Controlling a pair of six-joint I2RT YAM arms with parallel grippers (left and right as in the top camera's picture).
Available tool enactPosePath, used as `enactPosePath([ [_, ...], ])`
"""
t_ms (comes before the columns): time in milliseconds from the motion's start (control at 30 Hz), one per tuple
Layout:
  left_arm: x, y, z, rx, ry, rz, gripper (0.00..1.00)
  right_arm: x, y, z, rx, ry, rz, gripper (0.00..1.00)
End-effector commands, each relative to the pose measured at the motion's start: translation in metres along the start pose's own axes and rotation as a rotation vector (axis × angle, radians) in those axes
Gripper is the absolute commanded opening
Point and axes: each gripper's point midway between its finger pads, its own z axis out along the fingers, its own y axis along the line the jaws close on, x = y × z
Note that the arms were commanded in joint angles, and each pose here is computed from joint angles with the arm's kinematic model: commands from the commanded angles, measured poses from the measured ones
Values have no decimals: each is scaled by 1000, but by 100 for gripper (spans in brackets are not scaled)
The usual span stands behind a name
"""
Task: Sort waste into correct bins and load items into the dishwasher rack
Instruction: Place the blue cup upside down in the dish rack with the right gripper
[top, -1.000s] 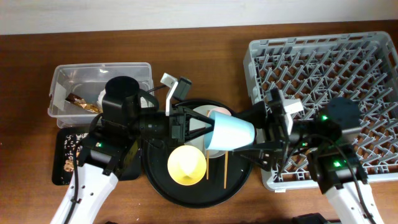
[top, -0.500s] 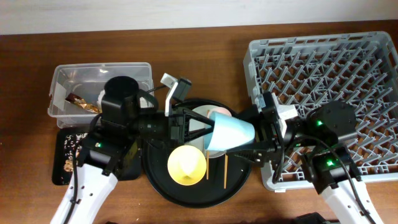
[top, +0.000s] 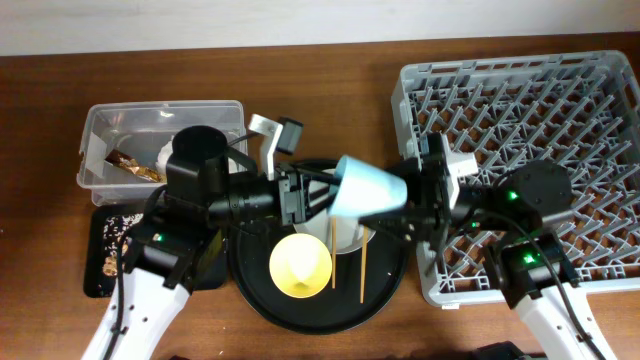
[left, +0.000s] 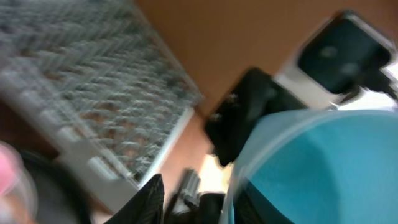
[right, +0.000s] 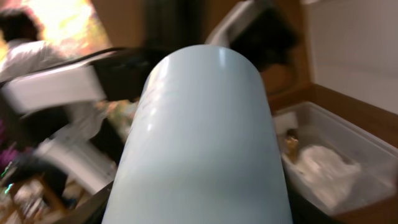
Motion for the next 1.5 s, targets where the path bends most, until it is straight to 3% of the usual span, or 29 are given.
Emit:
enactPosePath([
  [0, -35, 107, -37, -605, -279, -78, 37, -15, -21, -9, 145, -69, 105, 56],
  [100, -27, 142, -68, -856, -320, -117, 37, 1, -65, -30, 354, -83, 264, 54],
  [300, -4, 162, -89, -1016, -274, -160, 38, 41, -129, -78, 721, -40, 405, 53],
  [367, 4, 167, -95, -1061, -249, -174, 49, 49, -148, -97, 858, 7, 435, 52],
  [467, 11, 171, -100, -1095, -231, -184, 52, 49, -168, -121, 1047, 107, 437, 52],
  [500, 14, 172, -101, -1101, -220, -190, 62, 42, -176, -132, 1127, 160, 433, 52],
  [600, 18, 173, -102, -1108, -205, -197, 77, 26, -193, -150, 1255, 243, 437, 53],
  [633, 20, 173, -103, -1112, -199, -200, 78, 23, -201, -156, 1297, 266, 448, 52],
  [700, 24, 174, -104, -1119, -186, -207, 81, 22, -215, -161, 1329, 320, 454, 52],
  [767, 26, 174, -104, -1124, -177, -211, 97, 28, -233, -162, 1341, 361, 480, 52],
  [800, 27, 174, -105, -1126, -174, -213, 99, 35, -242, -161, 1341, 381, 493, 52],
  [1167, 28, 175, -105, -1128, -168, -215, 99, 108, -302, -176, 1413, 562, 580, 52],
  [1467, 28, 175, -105, -1128, -168, -215, 99, 97, -318, -173, 1413, 513, 513, 52],
])
